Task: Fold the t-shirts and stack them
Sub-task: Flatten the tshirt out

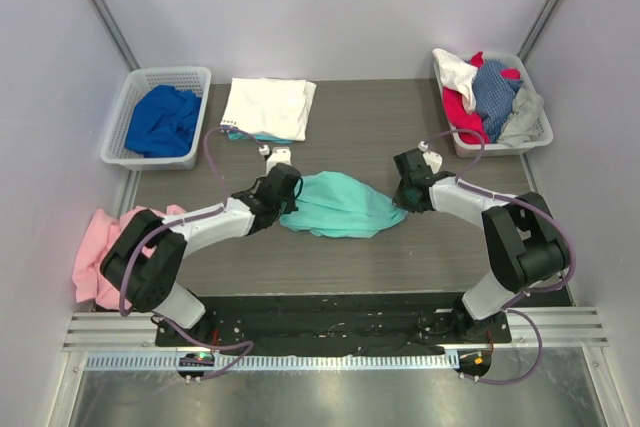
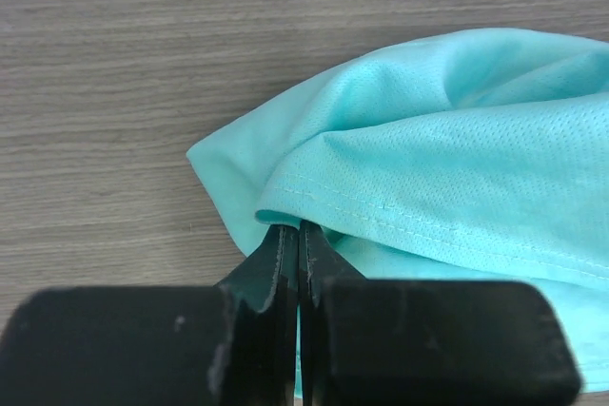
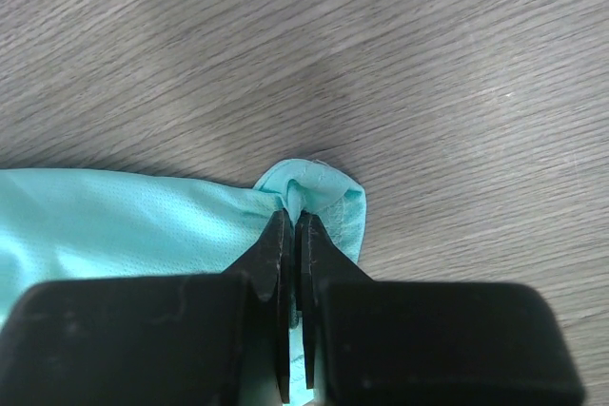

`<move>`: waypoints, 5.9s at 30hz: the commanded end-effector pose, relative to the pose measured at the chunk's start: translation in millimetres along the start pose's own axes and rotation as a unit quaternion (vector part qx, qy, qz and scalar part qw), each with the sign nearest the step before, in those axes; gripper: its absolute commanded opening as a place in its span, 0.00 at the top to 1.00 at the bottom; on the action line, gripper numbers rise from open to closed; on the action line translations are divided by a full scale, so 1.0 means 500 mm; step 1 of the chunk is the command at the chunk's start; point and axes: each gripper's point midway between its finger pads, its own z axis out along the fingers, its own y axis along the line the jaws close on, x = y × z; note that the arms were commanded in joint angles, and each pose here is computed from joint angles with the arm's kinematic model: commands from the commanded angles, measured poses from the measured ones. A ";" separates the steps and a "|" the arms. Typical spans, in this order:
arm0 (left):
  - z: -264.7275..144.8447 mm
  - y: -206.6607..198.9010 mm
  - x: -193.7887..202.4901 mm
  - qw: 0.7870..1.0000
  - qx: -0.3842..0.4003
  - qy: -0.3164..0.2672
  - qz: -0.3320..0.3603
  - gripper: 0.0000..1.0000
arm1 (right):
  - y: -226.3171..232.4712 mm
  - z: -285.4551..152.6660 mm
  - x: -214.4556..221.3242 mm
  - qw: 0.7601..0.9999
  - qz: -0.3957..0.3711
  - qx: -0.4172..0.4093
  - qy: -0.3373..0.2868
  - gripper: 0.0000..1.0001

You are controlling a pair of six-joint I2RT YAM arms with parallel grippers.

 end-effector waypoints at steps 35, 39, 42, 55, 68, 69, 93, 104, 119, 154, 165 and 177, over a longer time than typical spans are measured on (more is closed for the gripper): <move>-0.452 -0.060 -0.572 0.971 0.066 -0.222 0.065 0.97 | 0.036 -0.703 -0.512 0.911 0.055 -0.092 -0.398 0.99; -0.516 -0.069 -0.573 0.965 0.115 -0.225 0.064 0.98 | 0.023 -0.747 -0.512 0.905 0.053 -0.102 -0.410 0.99; -0.556 -0.057 -0.570 0.961 0.129 -0.235 0.061 0.94 | 0.009 -0.777 -0.513 0.899 0.053 -0.105 -0.421 0.99; -0.775 -0.025 -0.560 0.931 0.237 -0.276 0.039 0.98 | -0.050 -0.929 -0.504 0.870 0.073 -0.138 -0.468 0.99; -0.753 -0.070 -0.473 0.928 0.307 -0.200 0.067 0.99 | -0.064 -0.911 -0.478 0.879 0.069 -0.133 -0.452 0.99; -0.734 -0.073 -0.447 0.933 0.308 -0.173 0.069 1.00 | -0.062 -0.904 -0.471 0.883 0.067 -0.135 -0.445 0.99; -0.534 -0.147 -0.388 0.951 0.289 -0.080 0.073 1.00 | -0.053 -0.759 -0.451 0.908 0.066 -0.079 -0.405 0.99; -0.513 -0.169 -0.363 0.946 0.310 -0.060 0.066 1.00 | -0.110 -0.814 -0.448 0.896 0.067 -0.050 -0.436 0.99; -0.506 -0.281 -0.248 0.915 0.391 0.029 0.094 1.00 | -0.243 -1.006 -0.453 0.851 0.105 0.001 -0.514 0.99; -0.093 -0.192 0.176 0.976 0.138 0.137 0.097 0.00 | 0.537 -0.048 -0.424 0.944 -0.144 -0.260 -0.143 0.99; -0.197 -0.105 0.072 0.989 0.086 0.077 0.098 0.00 | 0.587 -0.090 -0.407 0.922 -0.178 -0.314 -0.139 0.27; -0.292 -0.018 -0.133 0.994 0.019 -0.059 0.089 0.00 | 0.332 -0.226 -0.477 0.958 -0.088 -0.140 -0.233 0.11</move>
